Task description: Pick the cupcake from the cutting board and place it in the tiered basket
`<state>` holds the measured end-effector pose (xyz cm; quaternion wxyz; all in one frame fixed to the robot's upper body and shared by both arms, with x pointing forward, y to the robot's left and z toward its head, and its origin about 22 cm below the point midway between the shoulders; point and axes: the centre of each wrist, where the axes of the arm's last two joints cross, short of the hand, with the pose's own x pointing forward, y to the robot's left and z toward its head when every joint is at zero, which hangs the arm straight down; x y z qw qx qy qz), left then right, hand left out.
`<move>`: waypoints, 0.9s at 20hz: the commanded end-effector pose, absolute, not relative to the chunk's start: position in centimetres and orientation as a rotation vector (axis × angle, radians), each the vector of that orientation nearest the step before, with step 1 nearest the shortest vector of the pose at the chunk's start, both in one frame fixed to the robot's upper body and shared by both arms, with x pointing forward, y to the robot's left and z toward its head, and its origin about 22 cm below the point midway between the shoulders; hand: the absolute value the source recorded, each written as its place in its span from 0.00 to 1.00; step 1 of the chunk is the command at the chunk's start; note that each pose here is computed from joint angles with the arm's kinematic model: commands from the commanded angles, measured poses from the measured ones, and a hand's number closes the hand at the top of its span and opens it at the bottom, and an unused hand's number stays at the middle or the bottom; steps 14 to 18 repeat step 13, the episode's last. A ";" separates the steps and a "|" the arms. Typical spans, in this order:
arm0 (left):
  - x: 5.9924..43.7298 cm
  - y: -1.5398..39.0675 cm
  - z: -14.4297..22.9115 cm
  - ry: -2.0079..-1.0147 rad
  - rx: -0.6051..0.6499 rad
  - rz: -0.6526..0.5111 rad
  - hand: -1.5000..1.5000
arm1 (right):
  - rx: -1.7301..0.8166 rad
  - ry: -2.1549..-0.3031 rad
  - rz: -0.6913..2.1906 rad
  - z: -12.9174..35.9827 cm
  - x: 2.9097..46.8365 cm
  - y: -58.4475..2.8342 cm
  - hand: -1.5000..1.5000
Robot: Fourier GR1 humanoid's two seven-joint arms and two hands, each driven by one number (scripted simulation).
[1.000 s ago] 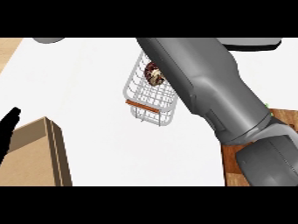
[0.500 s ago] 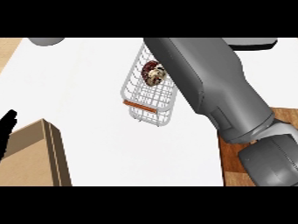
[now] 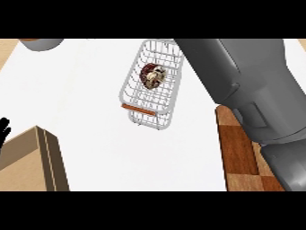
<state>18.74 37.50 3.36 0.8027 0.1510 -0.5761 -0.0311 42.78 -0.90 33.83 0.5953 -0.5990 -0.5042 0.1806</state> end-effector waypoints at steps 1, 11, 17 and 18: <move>18.7 37.1 0.5 -1.164 0.302 -0.022 0.50 | -1.266 -1.159 0.097 36.8 41.9 -2.3 0.00; 16.6 37.5 0.6 -1.143 0.346 0.042 0.50 | -0.909 -1.449 -0.149 39.2 38.0 -6.0 0.00; 16.3 38.1 1.0 -1.142 0.362 0.040 0.50 | -0.877 -1.435 -0.139 37.4 38.0 -7.5 0.00; 16.3 38.1 1.0 -1.142 0.362 0.040 0.50 | -0.877 -1.435 -0.139 37.4 38.0 -7.5 0.00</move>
